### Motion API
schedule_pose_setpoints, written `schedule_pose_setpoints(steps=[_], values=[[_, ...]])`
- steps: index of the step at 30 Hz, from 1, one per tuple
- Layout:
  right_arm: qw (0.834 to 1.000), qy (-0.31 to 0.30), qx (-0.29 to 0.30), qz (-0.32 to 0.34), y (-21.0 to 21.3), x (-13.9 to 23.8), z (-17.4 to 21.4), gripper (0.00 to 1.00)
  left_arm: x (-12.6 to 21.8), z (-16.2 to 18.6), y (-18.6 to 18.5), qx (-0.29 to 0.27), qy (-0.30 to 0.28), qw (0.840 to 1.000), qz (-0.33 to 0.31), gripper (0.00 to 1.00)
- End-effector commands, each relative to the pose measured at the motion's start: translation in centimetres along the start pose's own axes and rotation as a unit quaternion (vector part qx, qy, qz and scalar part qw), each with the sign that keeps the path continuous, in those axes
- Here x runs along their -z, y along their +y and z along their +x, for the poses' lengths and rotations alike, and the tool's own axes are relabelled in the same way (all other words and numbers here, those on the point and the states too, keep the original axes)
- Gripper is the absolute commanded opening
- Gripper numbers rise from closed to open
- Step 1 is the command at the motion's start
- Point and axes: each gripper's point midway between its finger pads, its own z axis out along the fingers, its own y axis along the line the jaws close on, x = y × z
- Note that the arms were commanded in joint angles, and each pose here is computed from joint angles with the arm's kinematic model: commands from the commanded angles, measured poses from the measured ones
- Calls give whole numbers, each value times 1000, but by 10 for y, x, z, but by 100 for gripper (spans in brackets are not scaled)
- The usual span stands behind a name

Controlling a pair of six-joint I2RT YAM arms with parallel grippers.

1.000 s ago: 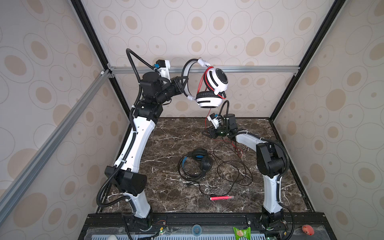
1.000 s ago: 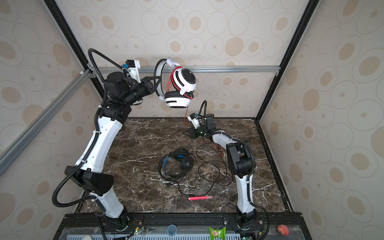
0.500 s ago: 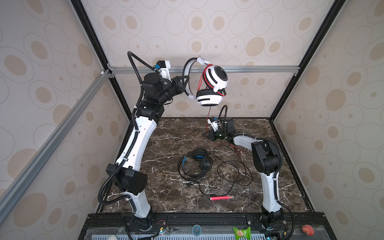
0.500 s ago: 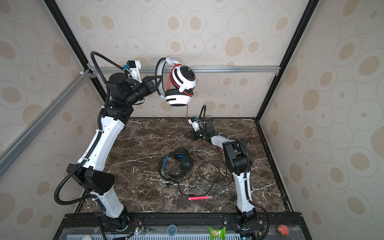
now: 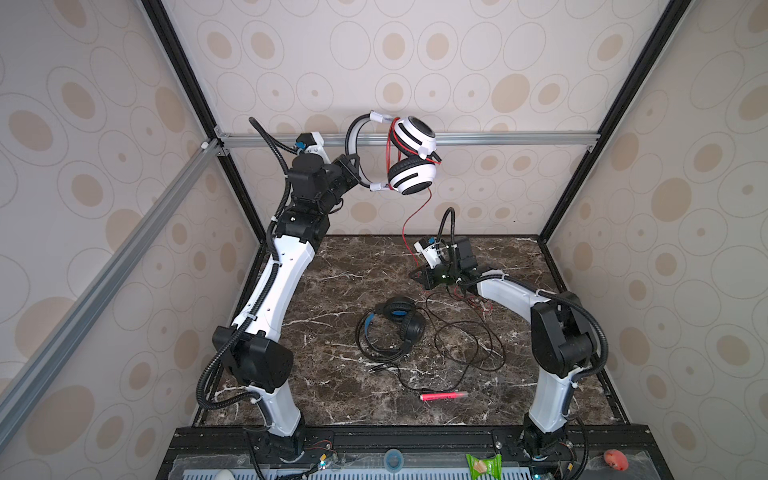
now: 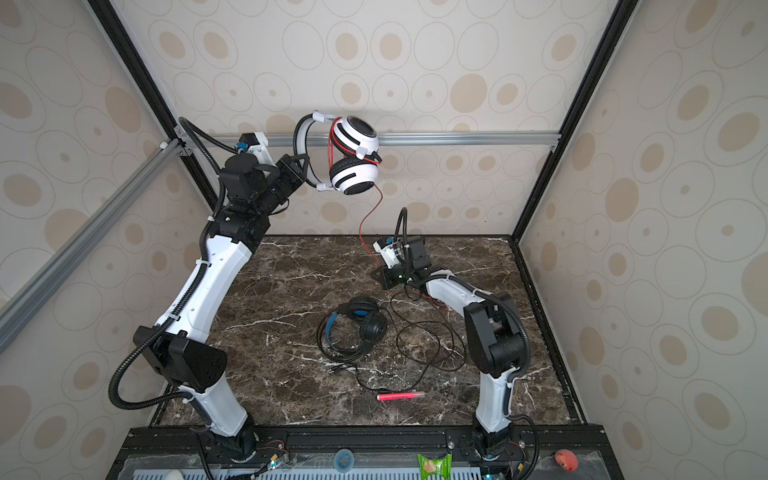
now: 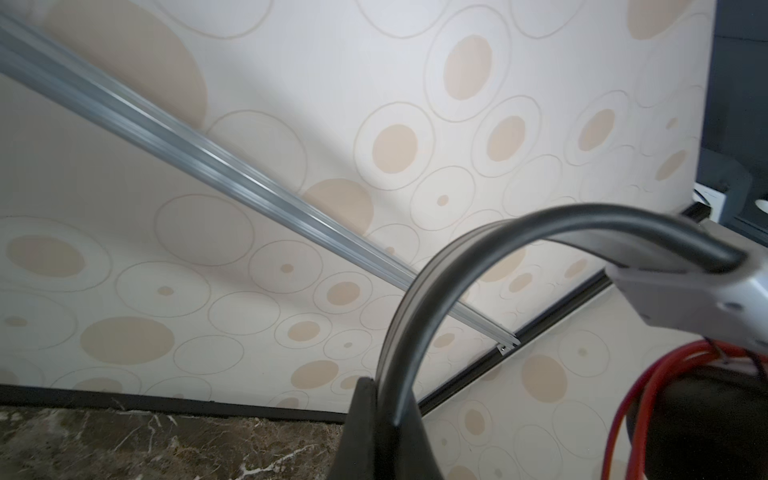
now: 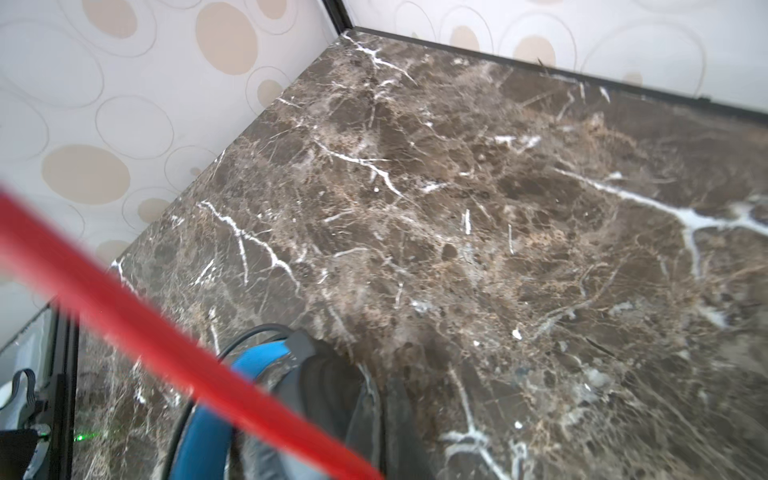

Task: Wrap the headphones

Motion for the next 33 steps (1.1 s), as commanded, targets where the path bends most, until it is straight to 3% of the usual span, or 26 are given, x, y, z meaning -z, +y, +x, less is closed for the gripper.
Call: schedule_pose_setpoints(steps=[1, 14, 25, 33], values=[[998, 47, 21, 32, 15, 17, 18, 0, 15, -34, -4, 49, -83, 995, 2, 0], [985, 136, 96, 43, 94, 42, 51, 0, -6, -6, 52, 68, -100, 991, -51, 0], [978, 119, 166, 45, 136, 83, 15, 0, -14, 1, 88, -44, -100, 985, -134, 0], [969, 132, 207, 19, 154, 94, -7, 0, -15, 18, 108, -120, -76, 974, -174, 0]])
